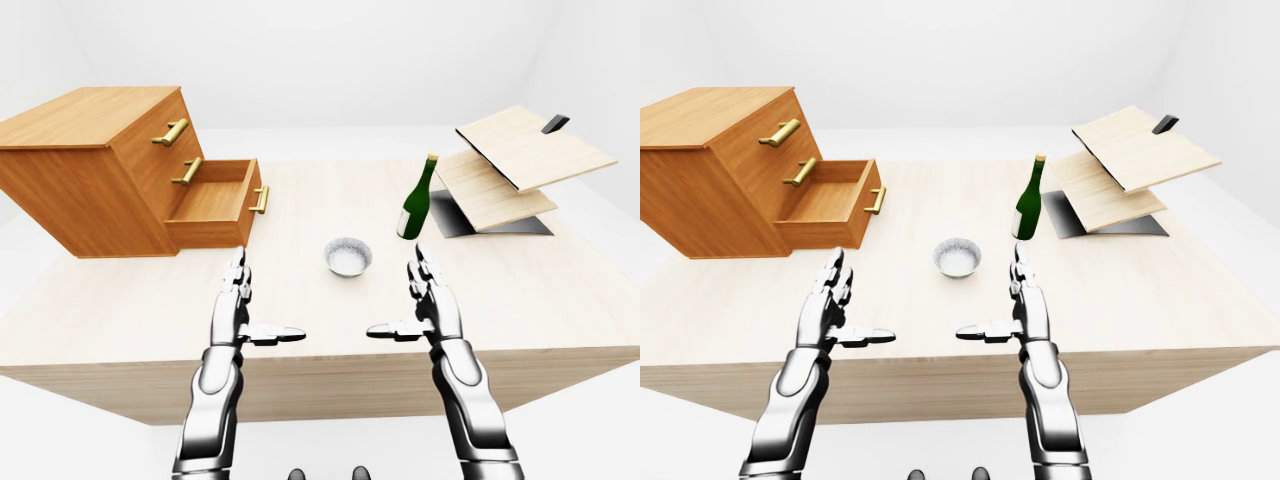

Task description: Put the bowl on top of the cabinet.

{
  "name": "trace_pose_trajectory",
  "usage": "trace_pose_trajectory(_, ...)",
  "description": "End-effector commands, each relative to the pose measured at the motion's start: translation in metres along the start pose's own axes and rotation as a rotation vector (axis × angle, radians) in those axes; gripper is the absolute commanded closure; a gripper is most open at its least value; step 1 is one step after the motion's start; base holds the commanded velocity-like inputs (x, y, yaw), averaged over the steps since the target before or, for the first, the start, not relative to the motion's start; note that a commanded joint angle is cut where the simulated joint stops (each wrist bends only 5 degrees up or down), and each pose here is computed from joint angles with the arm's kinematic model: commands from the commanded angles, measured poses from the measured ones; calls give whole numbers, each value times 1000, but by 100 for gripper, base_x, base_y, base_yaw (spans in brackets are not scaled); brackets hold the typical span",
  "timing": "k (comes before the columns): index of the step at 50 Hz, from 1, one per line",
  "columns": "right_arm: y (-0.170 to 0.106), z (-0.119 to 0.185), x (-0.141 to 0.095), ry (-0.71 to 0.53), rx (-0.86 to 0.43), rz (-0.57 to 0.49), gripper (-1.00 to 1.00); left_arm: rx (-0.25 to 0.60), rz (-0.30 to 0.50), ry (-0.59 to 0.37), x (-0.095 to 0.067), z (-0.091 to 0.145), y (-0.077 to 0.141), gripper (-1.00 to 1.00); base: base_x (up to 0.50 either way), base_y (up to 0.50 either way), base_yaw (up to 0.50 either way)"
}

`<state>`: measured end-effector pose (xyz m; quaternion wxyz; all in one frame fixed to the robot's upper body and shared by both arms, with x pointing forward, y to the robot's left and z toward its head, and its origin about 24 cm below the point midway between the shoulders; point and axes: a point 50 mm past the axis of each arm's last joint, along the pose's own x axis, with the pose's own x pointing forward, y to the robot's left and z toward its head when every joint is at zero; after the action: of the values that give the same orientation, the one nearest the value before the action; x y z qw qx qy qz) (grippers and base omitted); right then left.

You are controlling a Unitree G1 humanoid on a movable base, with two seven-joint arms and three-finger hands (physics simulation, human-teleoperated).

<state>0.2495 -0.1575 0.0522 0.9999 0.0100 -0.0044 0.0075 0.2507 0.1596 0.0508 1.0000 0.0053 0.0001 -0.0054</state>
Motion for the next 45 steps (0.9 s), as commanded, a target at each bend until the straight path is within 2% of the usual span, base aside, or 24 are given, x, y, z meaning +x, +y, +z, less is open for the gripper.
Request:
trace_pose_trajectory(1,2,22,-5,-81,-1,11,-100,5,-7,-56,-4,16,1,-100,0,0,0)
trace_pose_trajectory(13,0,42,-8,-168,-8,8,-100,9,-6,-186,-9,46,6,-100,0,0,0)
trace_pose_trajectory(21,-2,60,-12,-246,-9,5,-100,26,-6,-345,-21,82,11,-100,0,0,0)
trace_pose_trajectory(26,-4,67,-13,-277,-12,2,-100,31,-9,-399,-25,94,11,-100,0,0,0)
trace_pose_trajectory(30,-4,67,-13,-275,-14,2,-100,35,-7,-432,-28,101,13,-100,0,0,0)
trace_pose_trajectory(39,-5,75,-15,-313,-18,0,-100,53,0,-590,-43,133,18,-100,0,0,0)
trace_pose_trajectory(45,-6,76,-15,-317,-21,1,-100,53,5,-629,-47,141,21,-100,0,0,0)
